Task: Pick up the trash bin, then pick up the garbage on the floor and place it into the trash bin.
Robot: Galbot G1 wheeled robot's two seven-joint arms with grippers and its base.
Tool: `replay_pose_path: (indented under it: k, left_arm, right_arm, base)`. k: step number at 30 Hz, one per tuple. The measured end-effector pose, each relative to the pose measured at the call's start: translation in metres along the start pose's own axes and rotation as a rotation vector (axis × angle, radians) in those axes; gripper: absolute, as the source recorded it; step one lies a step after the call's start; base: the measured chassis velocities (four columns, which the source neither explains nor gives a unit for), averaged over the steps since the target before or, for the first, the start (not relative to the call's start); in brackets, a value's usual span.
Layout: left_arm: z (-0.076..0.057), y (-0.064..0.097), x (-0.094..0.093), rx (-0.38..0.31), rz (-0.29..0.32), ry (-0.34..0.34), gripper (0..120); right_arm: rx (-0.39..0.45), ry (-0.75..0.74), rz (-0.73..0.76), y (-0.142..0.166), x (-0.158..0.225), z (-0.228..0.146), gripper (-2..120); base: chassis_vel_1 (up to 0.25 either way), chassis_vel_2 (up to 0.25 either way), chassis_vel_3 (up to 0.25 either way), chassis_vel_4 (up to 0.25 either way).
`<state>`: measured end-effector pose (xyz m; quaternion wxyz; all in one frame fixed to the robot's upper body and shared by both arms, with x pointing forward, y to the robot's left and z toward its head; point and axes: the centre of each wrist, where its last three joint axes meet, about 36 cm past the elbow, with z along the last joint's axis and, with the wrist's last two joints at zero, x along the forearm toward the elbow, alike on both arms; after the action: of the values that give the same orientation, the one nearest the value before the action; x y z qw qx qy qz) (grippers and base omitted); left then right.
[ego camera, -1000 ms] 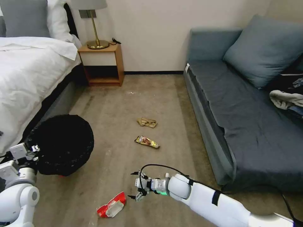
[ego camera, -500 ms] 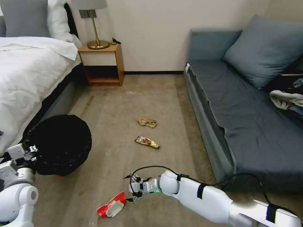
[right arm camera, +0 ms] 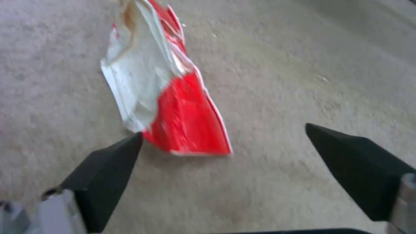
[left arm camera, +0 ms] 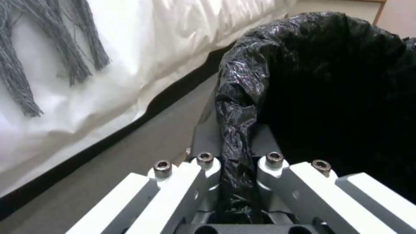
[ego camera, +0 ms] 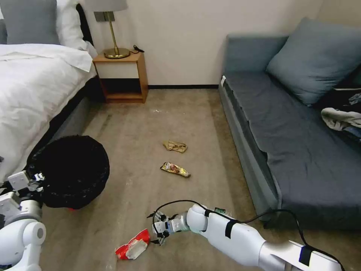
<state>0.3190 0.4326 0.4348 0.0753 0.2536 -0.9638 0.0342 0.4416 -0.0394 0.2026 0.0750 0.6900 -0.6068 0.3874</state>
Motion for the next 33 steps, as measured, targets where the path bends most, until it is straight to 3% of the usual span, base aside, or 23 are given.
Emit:
replay_pose_path:
  k: [8,26,33]
  left_arm:
    - [0.001,-0.001,0.0,0.001,0.0,0.005,6]
    - [0.0,0.002,0.002,-0.005,-0.005,0.006,6]
    - [0.002,0.002,0.003,-0.008,-0.002,0.012,6]
  right_arm:
    - [0.017,-0.025,-0.028,0.012,-0.011,-0.011,66]
    - [0.034,-0.033,-0.048,0.007,-0.002,-0.002,1]
    - [0.006,-0.075,0.005,0.0,0.008,0.0,0]
  base:
    - [0.0,0.0,0.0,0.0]
    - [0.0,0.0,0.0,0.0]
    - [0.0,0.0,0.0,0.0]
